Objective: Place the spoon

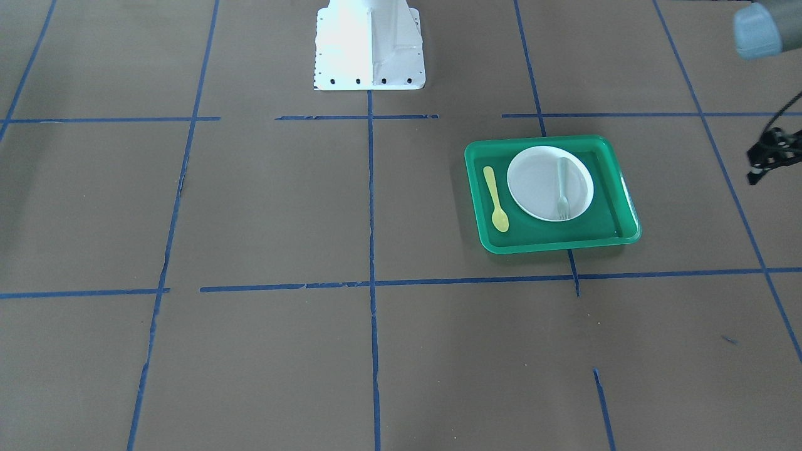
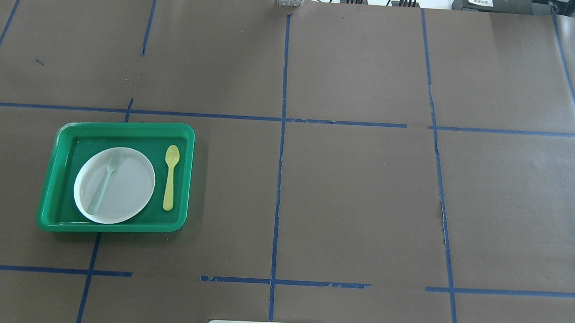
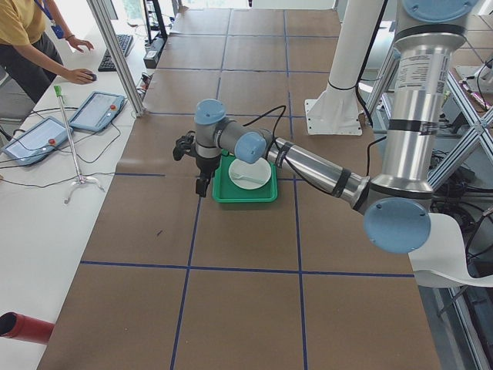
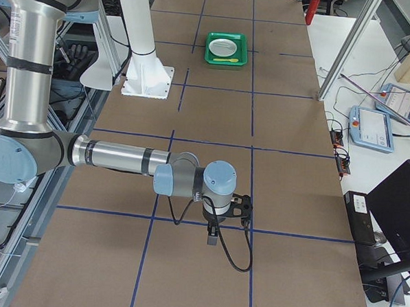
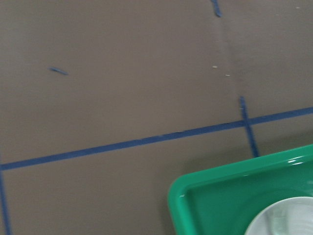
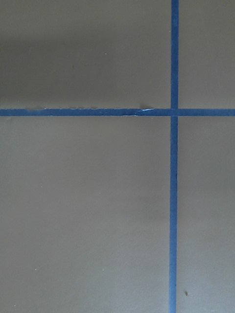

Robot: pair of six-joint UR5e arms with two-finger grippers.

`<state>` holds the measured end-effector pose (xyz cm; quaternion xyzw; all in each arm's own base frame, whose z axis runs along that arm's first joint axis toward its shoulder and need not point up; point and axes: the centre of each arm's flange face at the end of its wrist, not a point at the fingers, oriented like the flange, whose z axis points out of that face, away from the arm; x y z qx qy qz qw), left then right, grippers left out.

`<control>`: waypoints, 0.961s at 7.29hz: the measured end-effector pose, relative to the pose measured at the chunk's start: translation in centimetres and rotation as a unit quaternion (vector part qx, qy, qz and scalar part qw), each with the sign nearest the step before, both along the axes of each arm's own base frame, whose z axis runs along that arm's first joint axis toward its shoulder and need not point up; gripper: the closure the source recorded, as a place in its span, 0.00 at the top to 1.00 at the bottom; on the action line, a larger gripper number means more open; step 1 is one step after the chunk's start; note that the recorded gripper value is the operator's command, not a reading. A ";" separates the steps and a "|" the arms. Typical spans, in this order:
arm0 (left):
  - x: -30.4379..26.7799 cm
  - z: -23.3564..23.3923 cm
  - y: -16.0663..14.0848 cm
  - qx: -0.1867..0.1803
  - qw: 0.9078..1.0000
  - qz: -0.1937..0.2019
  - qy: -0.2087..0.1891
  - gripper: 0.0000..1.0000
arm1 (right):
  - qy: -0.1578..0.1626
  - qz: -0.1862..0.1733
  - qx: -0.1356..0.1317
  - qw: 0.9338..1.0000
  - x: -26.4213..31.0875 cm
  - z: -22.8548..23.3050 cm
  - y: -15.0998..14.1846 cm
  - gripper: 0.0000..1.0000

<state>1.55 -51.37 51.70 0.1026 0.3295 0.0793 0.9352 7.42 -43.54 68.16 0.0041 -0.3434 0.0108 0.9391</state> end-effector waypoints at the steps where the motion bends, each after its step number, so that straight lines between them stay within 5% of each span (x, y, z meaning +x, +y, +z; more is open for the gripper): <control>1: -5.3 4.6 1.6 -0.016 1.000 0.000 -0.002 1.00 | 0.000 0.000 0.000 1.000 0.0 0.0 0.0 1.00; 4: -9.3 11.4 7.2 -0.058 0.998 0.003 0.035 1.00 | 0.000 0.000 0.000 1.000 0.0 0.0 0.0 1.00; 7: -10.1 12.2 8.2 -0.064 0.997 -0.005 0.043 1.00 | 0.000 0.000 0.000 1.000 0.0 0.0 0.0 1.00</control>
